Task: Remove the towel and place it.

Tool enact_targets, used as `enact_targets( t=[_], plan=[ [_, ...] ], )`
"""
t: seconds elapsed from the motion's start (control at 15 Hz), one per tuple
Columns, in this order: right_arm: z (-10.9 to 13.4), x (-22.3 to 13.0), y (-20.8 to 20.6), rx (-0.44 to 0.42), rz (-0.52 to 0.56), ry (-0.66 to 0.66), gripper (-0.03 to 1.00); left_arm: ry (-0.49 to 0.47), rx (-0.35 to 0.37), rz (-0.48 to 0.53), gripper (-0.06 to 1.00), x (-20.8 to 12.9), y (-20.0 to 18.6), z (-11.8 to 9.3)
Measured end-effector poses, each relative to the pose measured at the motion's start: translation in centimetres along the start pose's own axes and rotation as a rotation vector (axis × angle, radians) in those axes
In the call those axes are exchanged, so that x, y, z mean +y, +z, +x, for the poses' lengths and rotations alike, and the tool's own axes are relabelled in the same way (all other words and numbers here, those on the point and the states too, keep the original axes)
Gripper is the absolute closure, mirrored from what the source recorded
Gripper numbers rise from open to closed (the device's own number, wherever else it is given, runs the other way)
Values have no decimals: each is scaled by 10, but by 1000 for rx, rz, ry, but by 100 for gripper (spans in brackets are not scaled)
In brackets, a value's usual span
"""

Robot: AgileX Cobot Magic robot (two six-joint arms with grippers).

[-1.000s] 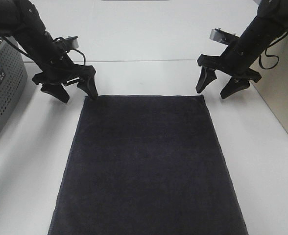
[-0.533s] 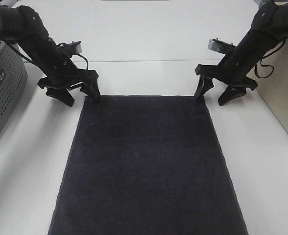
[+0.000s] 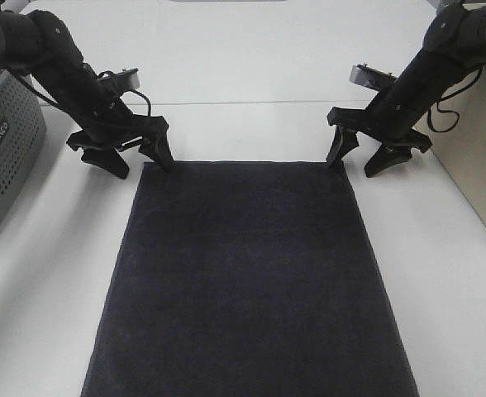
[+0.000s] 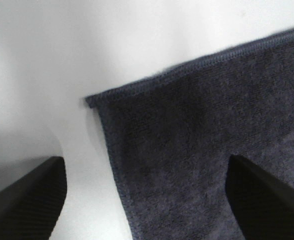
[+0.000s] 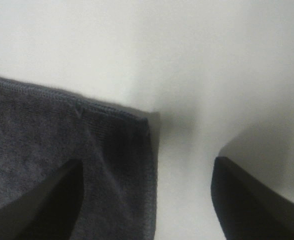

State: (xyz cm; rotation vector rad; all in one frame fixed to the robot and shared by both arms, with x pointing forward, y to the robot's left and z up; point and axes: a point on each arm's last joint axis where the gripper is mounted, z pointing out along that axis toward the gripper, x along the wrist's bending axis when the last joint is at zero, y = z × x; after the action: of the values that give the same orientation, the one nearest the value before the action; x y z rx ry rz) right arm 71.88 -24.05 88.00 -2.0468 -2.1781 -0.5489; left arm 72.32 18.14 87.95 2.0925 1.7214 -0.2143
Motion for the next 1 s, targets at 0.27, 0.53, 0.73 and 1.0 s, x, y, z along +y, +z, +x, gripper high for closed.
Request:
enact_targets(
  t=[0.27,0.53,0.73,1.0],
  plan=[
    [22,-2,12,21,16,-27,29,6,-32,5,15,-1,10,-15],
    [29,-4,17,22,23,-42,44,22,-31,7,34,-3,19,-27],
    [27,-4,19,16,29,-45,62,20,-25,13,61,-4,23,-25],
    [26,-3,21,6,16,-48,95,30,-24,20,93,-5,26,-26]
  ],
)
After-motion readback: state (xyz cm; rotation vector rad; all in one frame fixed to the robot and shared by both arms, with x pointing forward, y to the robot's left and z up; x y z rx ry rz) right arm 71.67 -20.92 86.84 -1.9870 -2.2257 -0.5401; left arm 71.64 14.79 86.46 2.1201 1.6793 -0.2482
